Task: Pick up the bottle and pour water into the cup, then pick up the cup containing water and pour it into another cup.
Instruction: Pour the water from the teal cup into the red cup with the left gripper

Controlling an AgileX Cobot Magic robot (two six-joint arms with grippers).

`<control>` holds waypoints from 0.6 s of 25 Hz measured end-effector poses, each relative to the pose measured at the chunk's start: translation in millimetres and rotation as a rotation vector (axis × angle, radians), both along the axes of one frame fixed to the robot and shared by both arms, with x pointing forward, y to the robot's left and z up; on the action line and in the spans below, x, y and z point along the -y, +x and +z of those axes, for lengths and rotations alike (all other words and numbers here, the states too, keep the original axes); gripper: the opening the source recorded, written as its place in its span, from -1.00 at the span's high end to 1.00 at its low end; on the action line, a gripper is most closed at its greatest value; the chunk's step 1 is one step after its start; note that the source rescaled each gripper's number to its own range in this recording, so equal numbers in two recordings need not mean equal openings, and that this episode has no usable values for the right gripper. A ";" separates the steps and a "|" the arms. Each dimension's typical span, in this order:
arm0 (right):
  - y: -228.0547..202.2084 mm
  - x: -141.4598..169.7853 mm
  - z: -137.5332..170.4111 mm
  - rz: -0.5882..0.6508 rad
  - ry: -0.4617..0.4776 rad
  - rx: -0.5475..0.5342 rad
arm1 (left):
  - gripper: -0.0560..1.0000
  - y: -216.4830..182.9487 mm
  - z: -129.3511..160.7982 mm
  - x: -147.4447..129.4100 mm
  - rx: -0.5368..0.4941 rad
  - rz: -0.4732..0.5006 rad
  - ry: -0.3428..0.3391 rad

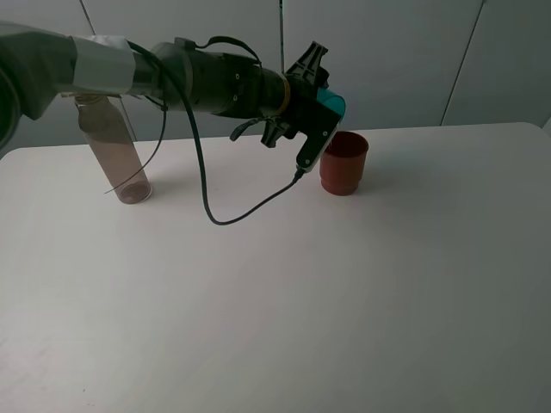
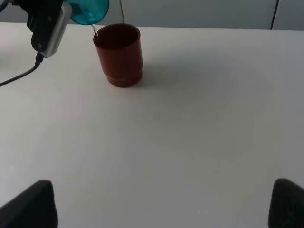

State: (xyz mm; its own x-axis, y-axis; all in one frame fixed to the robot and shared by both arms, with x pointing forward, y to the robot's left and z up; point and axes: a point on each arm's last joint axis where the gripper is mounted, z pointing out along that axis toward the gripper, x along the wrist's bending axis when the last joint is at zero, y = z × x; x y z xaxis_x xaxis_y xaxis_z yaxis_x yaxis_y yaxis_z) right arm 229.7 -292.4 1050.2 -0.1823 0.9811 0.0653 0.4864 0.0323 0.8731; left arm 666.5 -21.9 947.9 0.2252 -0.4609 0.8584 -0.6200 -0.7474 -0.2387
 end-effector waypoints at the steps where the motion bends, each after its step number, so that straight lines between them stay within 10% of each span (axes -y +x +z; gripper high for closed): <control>1: 0.0 0.0 0.0 0.000 0.000 0.000 | 0.63 0.0 0.0 0.0 0.000 0.000 0.000; 15: 0.0 0.0 0.0 0.000 0.000 0.000 | 0.63 -1.6 0.0 2.4 -0.050 0.008 -0.075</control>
